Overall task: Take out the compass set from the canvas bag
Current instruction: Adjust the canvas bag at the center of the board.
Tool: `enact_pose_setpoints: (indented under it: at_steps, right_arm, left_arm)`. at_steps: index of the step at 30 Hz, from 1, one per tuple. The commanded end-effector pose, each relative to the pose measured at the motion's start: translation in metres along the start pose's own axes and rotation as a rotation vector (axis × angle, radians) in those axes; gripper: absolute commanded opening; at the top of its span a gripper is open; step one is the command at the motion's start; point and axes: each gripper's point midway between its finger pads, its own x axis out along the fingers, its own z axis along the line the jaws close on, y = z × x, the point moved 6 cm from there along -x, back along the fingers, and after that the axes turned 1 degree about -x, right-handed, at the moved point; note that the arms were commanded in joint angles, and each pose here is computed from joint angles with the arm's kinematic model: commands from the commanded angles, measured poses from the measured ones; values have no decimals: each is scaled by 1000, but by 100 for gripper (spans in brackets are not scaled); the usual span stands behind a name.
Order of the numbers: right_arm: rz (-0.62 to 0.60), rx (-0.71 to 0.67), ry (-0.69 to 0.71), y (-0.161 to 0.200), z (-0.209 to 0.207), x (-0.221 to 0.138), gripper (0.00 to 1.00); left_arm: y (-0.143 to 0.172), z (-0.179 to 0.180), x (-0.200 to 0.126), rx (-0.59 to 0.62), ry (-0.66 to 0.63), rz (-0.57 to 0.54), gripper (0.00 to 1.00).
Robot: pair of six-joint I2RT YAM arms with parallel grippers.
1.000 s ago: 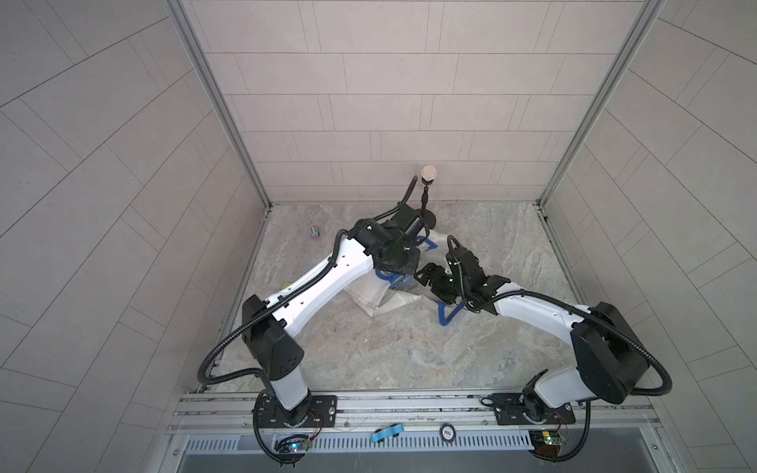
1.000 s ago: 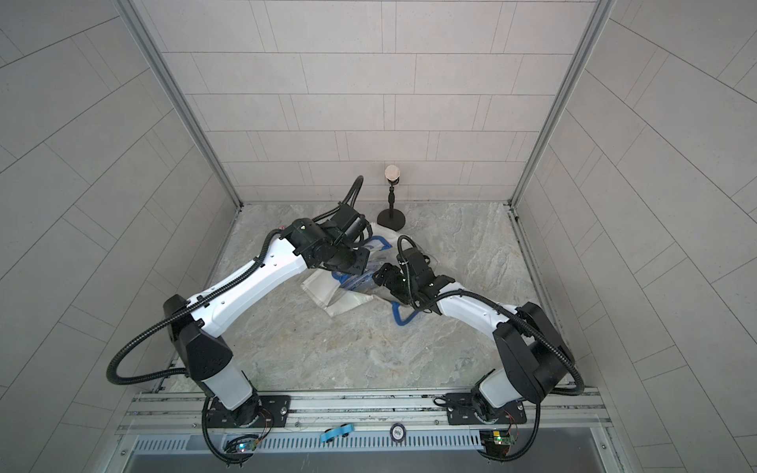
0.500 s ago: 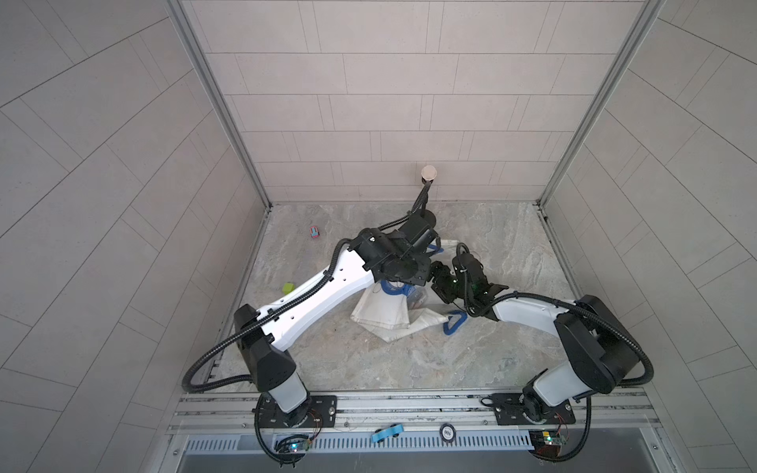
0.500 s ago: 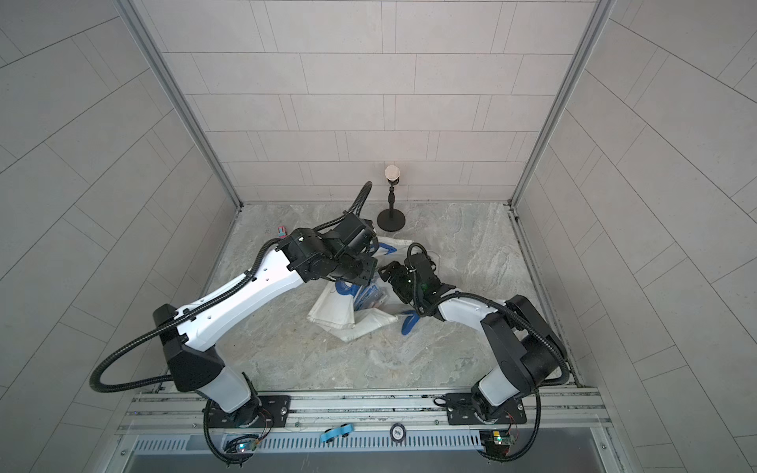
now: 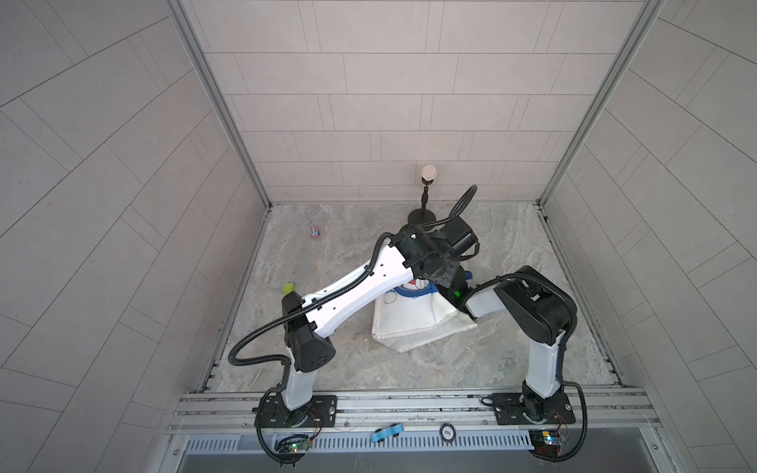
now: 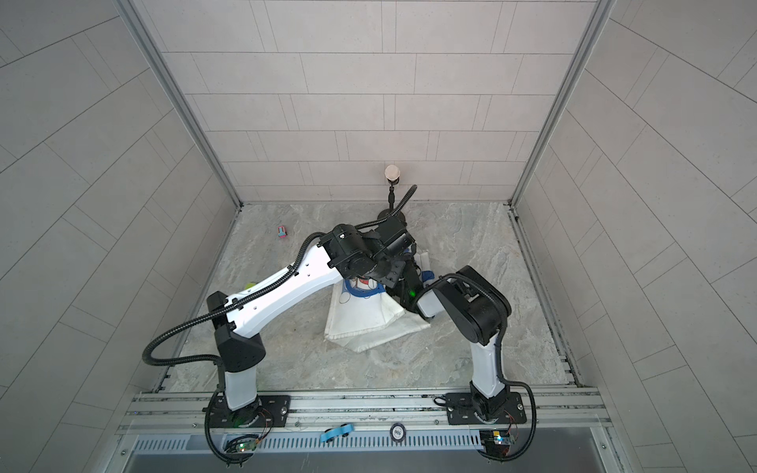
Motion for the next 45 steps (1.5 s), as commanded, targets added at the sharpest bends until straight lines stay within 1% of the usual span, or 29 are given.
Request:
enact_pose_setpoints:
  at_steps: [1, 3, 4, 6, 7, 10, 12, 15, 17, 21, 26, 27, 28, 29, 31, 33, 36, 40, 45]
  right_arm:
    - [83, -8, -271, 18, 48, 10, 50]
    - [74, -21, -342, 15, 65, 8, 40]
    - [77, -34, -350, 14, 72, 6, 36]
    - [74, -77, -330, 14, 82, 0, 22]
    - [75, -100, -303, 16, 85, -4, 20]
    - [61, -148, -241, 17, 91, -19, 17]
    - [49, -163, -202, 16, 90, -28, 15]
    - [35, -191, -122, 15, 82, -40, 14]
    - [31, -204, -72, 14, 77, -46, 10]
    - [0, -221, -32, 7, 74, -60, 10]
    - [-32, -278, 20, -3, 83, -83, 10]
    - [-50, -280, 61, -4, 83, -89, 11]
    - [-66, -285, 108, -6, 82, -95, 17]
    - [-74, -289, 151, -7, 81, -99, 27]
    - [-90, -298, 192, -9, 83, -104, 50]
    - [-95, -291, 202, -10, 83, -102, 60]
    - [-89, -273, 201, -11, 78, -93, 64]
    - [-98, -255, 175, -15, 76, -82, 66]
    - [-89, -236, 60, -18, 87, -63, 66]
  left_arm:
    - [-29, 10, -35, -6, 17, -157, 0]
    - [-30, 23, -38, -17, -10, -161, 0]
    - [-29, 34, -39, -28, -37, -165, 0]
    - [-26, 51, -43, -37, -84, -171, 0]
    - [-24, 62, -46, -47, -105, -181, 0]
    - [-18, 87, -55, -68, -165, -220, 0]
    - [-13, 95, -58, -49, -192, -241, 0]
    - [-6, 98, -54, -15, -215, -224, 0]
    - [-3, 96, -50, -1, -212, -205, 0]
    - [2, 95, -45, -17, -211, -206, 0]
    - [8, 100, -47, -37, -224, -238, 0]
    - [9, 101, -48, -39, -224, -243, 0]
    - [10, 101, -48, -43, -222, -249, 0]
    - [10, 101, -49, -46, -219, -253, 0]
    - [8, 100, -50, -53, -208, -266, 0]
    - [2, 95, -53, -50, -198, -287, 0]
    - [-10, 87, -65, -42, -187, -332, 0]
    - [-22, 71, -78, -8, -176, -384, 0]
    - [-28, 57, -81, 37, -170, -402, 0]
